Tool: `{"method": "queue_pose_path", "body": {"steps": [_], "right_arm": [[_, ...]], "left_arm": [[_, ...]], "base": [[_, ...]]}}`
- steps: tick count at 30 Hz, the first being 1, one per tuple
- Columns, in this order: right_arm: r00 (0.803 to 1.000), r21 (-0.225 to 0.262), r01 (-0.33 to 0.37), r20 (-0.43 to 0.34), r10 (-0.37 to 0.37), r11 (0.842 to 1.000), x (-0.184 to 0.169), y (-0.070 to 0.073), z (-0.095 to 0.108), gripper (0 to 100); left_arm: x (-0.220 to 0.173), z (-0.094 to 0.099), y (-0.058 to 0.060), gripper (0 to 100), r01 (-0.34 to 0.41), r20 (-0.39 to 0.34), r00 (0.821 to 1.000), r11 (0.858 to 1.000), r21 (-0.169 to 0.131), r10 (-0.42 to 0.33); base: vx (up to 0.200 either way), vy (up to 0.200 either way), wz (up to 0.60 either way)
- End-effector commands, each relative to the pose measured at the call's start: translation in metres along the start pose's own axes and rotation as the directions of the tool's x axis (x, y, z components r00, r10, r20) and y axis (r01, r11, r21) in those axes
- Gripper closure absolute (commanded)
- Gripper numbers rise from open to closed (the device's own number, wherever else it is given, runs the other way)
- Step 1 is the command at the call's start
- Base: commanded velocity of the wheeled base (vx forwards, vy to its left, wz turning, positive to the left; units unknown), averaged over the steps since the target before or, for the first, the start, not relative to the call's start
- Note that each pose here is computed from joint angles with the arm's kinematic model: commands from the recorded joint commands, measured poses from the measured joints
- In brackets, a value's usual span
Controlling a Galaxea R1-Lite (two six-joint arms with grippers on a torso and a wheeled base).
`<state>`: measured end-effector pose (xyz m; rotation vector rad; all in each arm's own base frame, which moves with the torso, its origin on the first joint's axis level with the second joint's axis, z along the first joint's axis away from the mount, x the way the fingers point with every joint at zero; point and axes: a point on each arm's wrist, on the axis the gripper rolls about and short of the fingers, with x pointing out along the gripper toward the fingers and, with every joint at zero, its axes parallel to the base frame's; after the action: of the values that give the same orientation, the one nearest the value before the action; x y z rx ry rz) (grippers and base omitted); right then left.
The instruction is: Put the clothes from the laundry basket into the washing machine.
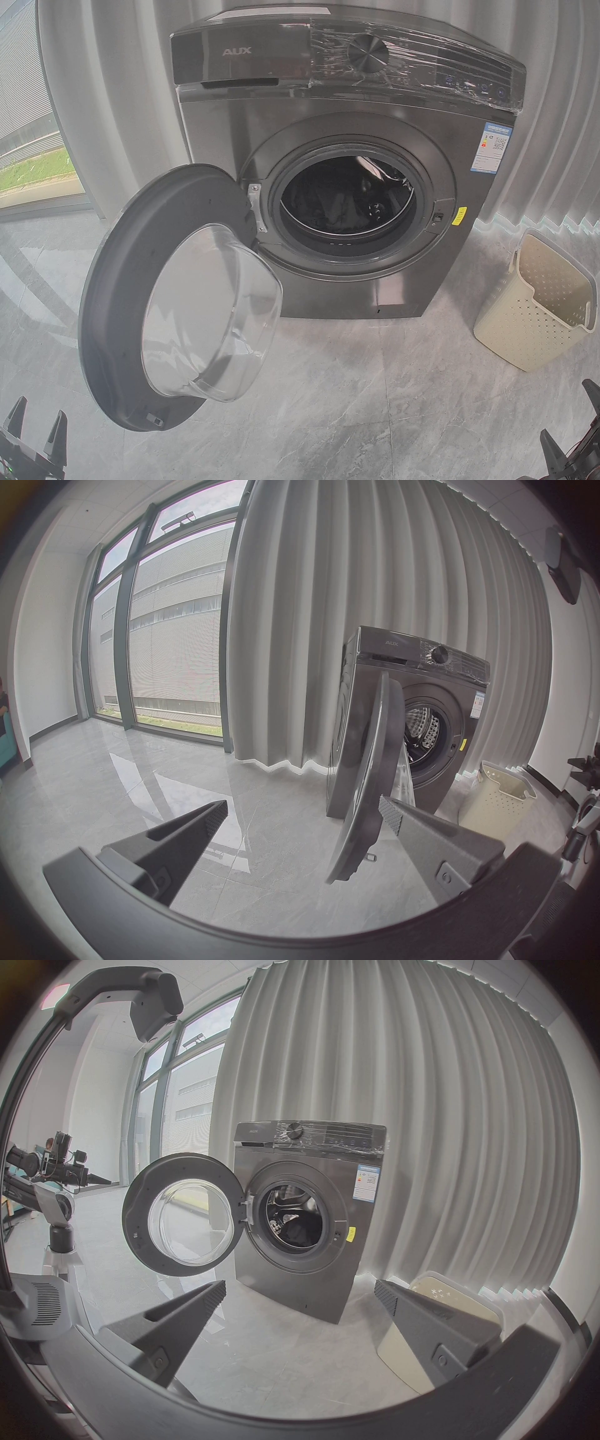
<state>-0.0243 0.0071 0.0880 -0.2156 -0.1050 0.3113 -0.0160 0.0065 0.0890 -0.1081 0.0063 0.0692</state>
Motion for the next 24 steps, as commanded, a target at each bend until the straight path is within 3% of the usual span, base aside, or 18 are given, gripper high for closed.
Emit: {"method": "queue_pose_path", "body": {"steps": [1,9,13,16,18,20,22,23,24], "right_arm": [[1.000,0.003,-0.002,-0.008,0.002,1.000,0.000,0.001,-0.005,0],[1.000,0.004,-0.001,-0.008,0.001,1.000,0.000,0.001,-0.005,0],[1.000,0.003,-0.002,-0.008,0.002,1.000,0.000,0.001,-0.005,0],[1.000,0.003,-0.001,-0.008,0.001,1.000,0.000,0.001,-0.005,0],[1.000,0.003,-0.002,-0.008,0.002,1.000,0.000,0.001,-0.005,0],[1.000,0.003,-0.002,-0.008,0.002,1.000,0.000,0.001,-0.005,0],[1.000,0.003,-0.002,-0.008,0.002,1.000,0.000,0.001,-0.005,0],[1.000,0.003,-0.002,-0.008,0.002,1.000,0.000,0.001,-0.005,0],[1.000,0.003,-0.002,-0.008,0.002,1.000,0.000,0.001,-0.005,0]], "left_arm": [[0.001,-0.005,0.000,0,0.013,-0.019,1.000,1.000,-0.001,-0.013],[0.001,-0.004,-0.001,0,0.073,-0.019,0.997,0.997,0.010,-0.073],[-0.004,0.026,-0.004,0,0.144,0.079,0.986,0.990,0.016,-0.144],[0.003,0.050,-0.009,0,0.185,0.051,0.981,0.982,0.023,-0.186],[0.014,0.065,-0.013,0,0.237,0.004,0.971,0.971,0.031,-0.237],[0.025,0.078,-0.019,0,0.311,-0.032,0.950,0.950,0.034,-0.310],[0.025,0.078,-0.019,0,0.311,-0.032,0.950,0.950,0.034,-0.310],[0.042,0.093,-0.030,0,0.397,-0.075,0.916,0.917,0.037,-0.393],[0.049,0.097,-0.035,0,0.425,-0.095,0.902,0.905,0.035,-0.420]], "base": [[0.000,0.000,0.00],[0.000,0.000,0.00],[0.000,0.000,0.00],[0.000,0.000,0.00],[0.000,0.000,0.00],[0.000,0.000,0.00],[0.000,0.000,0.00],[0.000,0.000,0.00],[0.000,0.000,0.00]]}}
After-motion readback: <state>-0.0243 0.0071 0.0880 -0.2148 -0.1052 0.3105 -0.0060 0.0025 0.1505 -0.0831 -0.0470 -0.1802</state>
